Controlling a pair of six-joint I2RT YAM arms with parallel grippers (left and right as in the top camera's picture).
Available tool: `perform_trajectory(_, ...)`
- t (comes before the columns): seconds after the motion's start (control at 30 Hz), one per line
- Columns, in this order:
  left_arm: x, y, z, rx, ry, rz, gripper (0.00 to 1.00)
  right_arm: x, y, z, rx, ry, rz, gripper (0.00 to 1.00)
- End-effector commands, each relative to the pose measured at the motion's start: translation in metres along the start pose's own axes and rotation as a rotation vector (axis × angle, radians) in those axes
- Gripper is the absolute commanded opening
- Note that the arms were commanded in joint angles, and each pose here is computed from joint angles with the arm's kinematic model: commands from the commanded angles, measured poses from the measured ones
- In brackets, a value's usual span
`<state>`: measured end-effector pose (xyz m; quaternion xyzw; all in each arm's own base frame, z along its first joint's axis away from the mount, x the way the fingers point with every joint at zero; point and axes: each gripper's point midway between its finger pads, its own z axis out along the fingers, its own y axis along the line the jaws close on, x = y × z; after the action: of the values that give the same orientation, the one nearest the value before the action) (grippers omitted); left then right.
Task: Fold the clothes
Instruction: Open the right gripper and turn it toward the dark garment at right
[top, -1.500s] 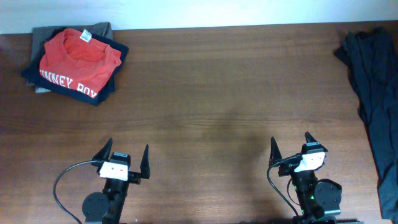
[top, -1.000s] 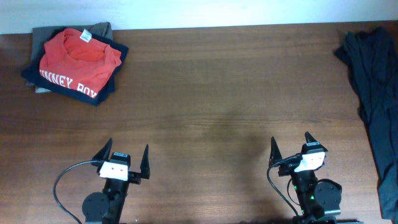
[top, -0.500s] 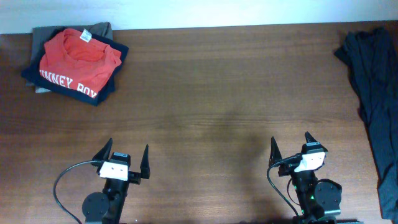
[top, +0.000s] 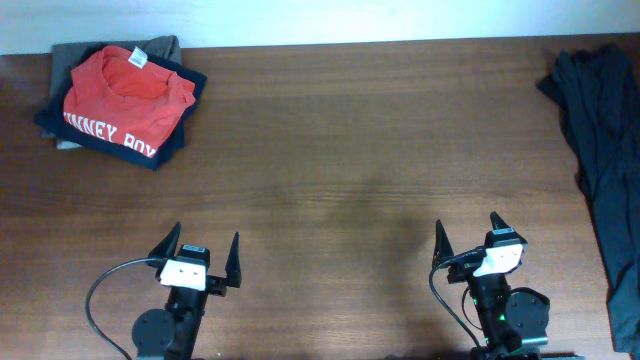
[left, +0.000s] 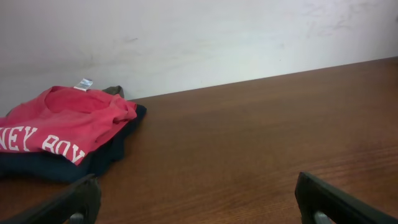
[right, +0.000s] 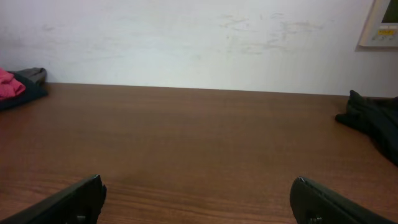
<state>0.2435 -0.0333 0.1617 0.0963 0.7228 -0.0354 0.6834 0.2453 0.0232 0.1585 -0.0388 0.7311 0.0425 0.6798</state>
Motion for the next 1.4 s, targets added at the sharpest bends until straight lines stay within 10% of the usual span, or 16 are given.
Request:
perform_trajectory(0.0,0.002,0.003,0.000,-0.016,0.003,0.015,0.99,0.002,-0.004,0.000,0.017,0.002,0.012,0.99)
perform_trajectory(0.83,0.002,0.003,0.000,-0.016,0.003,0.015,0.99,0.001,-0.002,0.000,0.007,-0.002,0.013,0.99)
perform_trajectory(1.07,0.002,0.003,0.000,-0.016,0.003,0.015,0.99,-0.002,0.106,-0.038,-0.668,0.100,0.322,0.99)
perform_trajectory(1.37,0.002,0.003,0.000,-0.016,0.003,0.015,0.99,-0.041,0.118,-0.052,-0.787,-0.041,0.304,0.99)
